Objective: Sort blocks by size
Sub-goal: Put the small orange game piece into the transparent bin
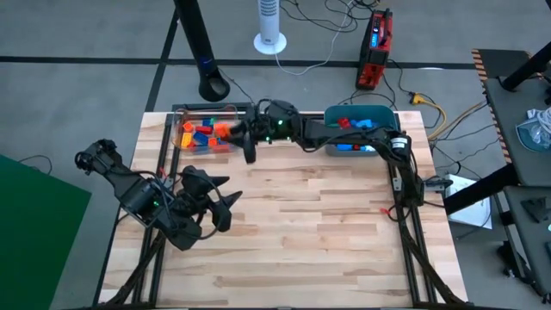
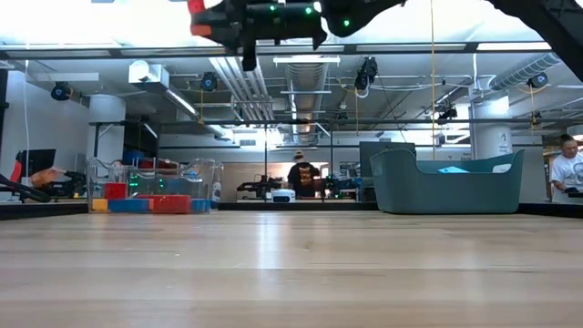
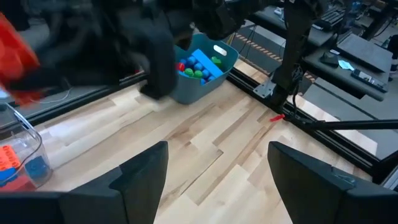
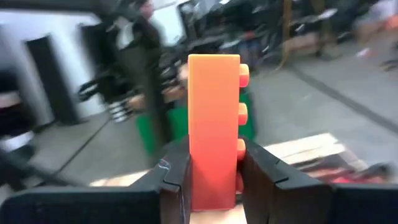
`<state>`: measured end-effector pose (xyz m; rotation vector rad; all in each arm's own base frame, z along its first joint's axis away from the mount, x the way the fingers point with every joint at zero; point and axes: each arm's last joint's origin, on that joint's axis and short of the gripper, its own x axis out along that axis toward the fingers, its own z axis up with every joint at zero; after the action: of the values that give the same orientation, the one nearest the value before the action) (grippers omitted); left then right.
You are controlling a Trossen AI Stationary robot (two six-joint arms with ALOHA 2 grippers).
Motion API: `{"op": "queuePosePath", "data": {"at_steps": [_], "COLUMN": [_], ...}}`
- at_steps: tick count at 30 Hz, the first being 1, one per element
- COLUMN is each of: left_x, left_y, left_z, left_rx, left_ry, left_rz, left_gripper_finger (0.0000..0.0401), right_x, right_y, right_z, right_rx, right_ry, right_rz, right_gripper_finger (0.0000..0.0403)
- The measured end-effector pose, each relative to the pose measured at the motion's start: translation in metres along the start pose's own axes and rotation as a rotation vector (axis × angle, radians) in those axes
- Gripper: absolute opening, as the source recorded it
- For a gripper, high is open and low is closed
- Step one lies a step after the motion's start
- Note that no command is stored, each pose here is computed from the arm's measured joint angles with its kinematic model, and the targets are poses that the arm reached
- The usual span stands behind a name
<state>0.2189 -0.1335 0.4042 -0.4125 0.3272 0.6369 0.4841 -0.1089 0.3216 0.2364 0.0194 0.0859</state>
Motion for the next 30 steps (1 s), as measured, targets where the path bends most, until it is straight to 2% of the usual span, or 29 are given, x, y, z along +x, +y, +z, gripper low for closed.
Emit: {"op": "queuePosePath", "data": {"at_steps": [3, 7, 9, 12, 17, 20, 23, 25, 30], "left_x": [0.001, 0.004, 0.005, 0.005, 0.0, -0.009, -0.018, -0.024, -0.035], "left_y": [-0.001, -0.004, -0.006, -0.006, -0.005, -0.004, 0.0, 0.004, 0.015], "left_z": [-0.001, -0.005, -0.007, -0.007, 0.002, 0.015, 0.03, 0.039, 0.055], "left_rx": [0.009, 0.021, 0.025, 0.025, 0.039, 0.047, 0.065, 0.094, 0.147], "left_ry": [0.002, 0.005, 0.014, 0.033, 0.029, 0.021, 0.017, 0.018, 0.028], "left_rz": [0.002, 0.009, 0.008, 0.001, -0.011, -0.02, -0.026, -0.027, -0.008], "left_gripper_finger": [0.0262, 0.0262, 0.0262, 0.0262, 0.0262, 0.0262, 0.0262, 0.0262, 0.0262], "right_x": [0.004, 0.004, 0.003, -0.001, -0.01, -0.01, -0.007, -0.005, -0.002], "right_y": [0.014, 0.019, 0.014, -0.004, -0.026, -0.025, -0.016, -0.012, -0.023], "right_z": [-0.016, -0.034, -0.033, -0.021, -0.001, -0.003, -0.009, -0.013, -0.024], "right_rx": [-0.01, -0.086, -0.13, -0.151, -0.009, 0.076, 0.106, 0.099, 0.008], "right_ry": [0.129, 0.272, 0.27, 0.188, 0.068, 0.106, 0.149, 0.166, 0.171], "right_rz": [0.003, -0.117, -0.166, -0.194, 0.0, 0.076, 0.115, 0.064, -0.211], "right_gripper_finger": [0.0083, 0.0083, 0.0083, 0.0083, 0.0083, 0.0083, 0.0083, 0.0083, 0.0083]}}
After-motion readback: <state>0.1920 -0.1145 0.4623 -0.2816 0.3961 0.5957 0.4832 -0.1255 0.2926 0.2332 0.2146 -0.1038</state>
